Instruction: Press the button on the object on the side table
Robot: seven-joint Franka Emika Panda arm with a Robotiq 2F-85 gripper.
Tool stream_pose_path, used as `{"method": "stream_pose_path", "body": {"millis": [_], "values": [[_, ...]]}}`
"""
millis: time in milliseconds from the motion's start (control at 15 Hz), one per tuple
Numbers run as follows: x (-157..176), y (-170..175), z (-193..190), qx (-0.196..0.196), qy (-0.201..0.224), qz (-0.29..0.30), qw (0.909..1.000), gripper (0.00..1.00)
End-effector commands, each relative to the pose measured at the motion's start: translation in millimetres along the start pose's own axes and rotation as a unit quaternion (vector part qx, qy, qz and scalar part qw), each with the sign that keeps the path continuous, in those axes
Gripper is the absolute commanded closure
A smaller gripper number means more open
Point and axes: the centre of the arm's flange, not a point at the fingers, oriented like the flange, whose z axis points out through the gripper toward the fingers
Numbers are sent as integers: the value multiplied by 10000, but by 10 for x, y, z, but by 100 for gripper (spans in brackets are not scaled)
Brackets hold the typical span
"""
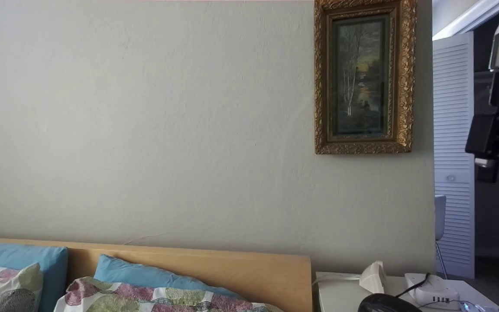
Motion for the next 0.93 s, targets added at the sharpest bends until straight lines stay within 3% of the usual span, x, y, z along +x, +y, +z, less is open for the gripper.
{"method": "stream_pose_path", "body": {"millis": [0, 400, 867], "values": [[561, -82, 278, -68, -38, 483, 9988, 0], [1145, -148, 684, -30, 91, 1121, 9936, 0], [1697, -239, 1227, -309, -39, 1825, 9827, 0]]}}
